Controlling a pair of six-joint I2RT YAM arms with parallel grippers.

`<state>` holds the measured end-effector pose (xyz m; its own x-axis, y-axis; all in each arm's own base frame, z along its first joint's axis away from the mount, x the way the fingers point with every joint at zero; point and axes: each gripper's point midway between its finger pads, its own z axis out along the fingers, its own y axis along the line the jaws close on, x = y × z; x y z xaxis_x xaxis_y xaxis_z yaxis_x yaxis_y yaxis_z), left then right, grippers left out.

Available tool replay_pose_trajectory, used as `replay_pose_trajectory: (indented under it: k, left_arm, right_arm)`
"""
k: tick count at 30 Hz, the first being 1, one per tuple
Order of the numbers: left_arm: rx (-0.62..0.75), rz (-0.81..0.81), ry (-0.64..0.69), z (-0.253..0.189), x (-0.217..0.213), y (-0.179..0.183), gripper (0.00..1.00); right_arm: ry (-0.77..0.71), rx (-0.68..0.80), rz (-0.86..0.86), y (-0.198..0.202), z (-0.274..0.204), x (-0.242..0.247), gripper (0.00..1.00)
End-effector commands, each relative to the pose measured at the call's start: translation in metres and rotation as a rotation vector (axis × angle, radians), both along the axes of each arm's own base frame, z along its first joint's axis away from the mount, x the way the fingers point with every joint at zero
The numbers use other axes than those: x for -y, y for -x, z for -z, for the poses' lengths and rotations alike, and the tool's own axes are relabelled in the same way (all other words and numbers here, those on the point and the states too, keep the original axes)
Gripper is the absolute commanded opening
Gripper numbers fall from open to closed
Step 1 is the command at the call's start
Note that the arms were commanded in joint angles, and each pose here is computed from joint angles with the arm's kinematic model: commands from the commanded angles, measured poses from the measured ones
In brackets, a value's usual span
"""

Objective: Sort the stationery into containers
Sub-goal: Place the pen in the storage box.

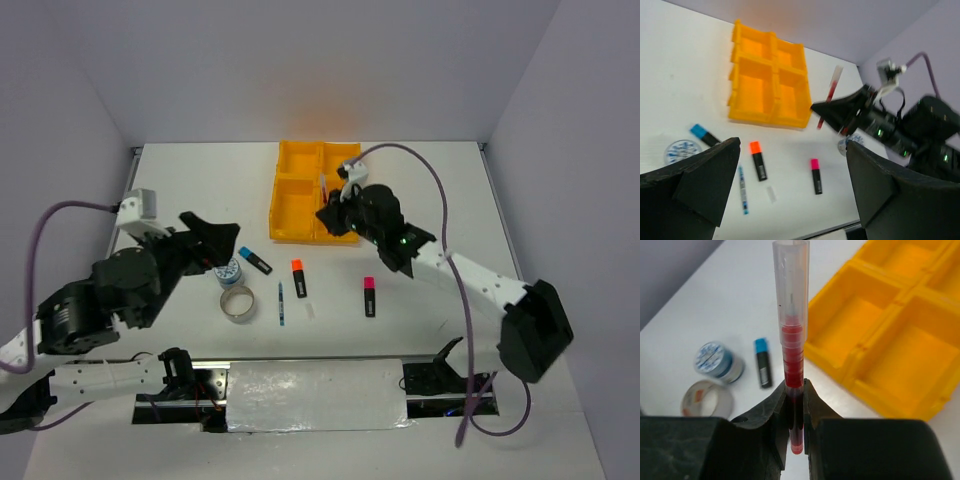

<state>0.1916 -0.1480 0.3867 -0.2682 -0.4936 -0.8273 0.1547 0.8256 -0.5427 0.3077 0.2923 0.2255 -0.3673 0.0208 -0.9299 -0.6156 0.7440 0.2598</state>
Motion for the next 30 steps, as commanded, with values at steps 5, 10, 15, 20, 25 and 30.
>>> replay_pose_trajectory:
  k: [5,10,15,20,25,30]
  left_arm:
    - [-0.107,0.019,-0.246,0.056,-0.06,0.029,0.99]
    - [-0.125,0.055,-0.332,0.083,-0.076,0.04,0.99]
    - [-0.067,0.072,-0.306,0.096,-0.083,0.042,0.99]
    - [-0.019,0.083,-0.23,0.093,-0.088,0.045,0.99]
    - [0.004,0.091,-0.179,0.093,-0.091,0.048,0.99]
    - [0.001,0.088,-0.183,0.094,-0.09,0.047,0.99]
  right_arm:
    - [0.152,-0.018,0.145,-0.122,0.014,0.002,0.0]
    - [0.213,-0.083,0.251,-0.166,0.047,0.011,0.0]
    - [0.199,-0.112,0.311,-0.163,0.08,0.025,0.0]
    - [0.205,-0.14,0.33,-0.161,0.097,0.04,0.0]
    - [0.242,-0.198,0.338,-0.162,0.126,0.047,0.06]
    - [0.236,-0.21,0.331,-0.163,0.133,0.048,0.28]
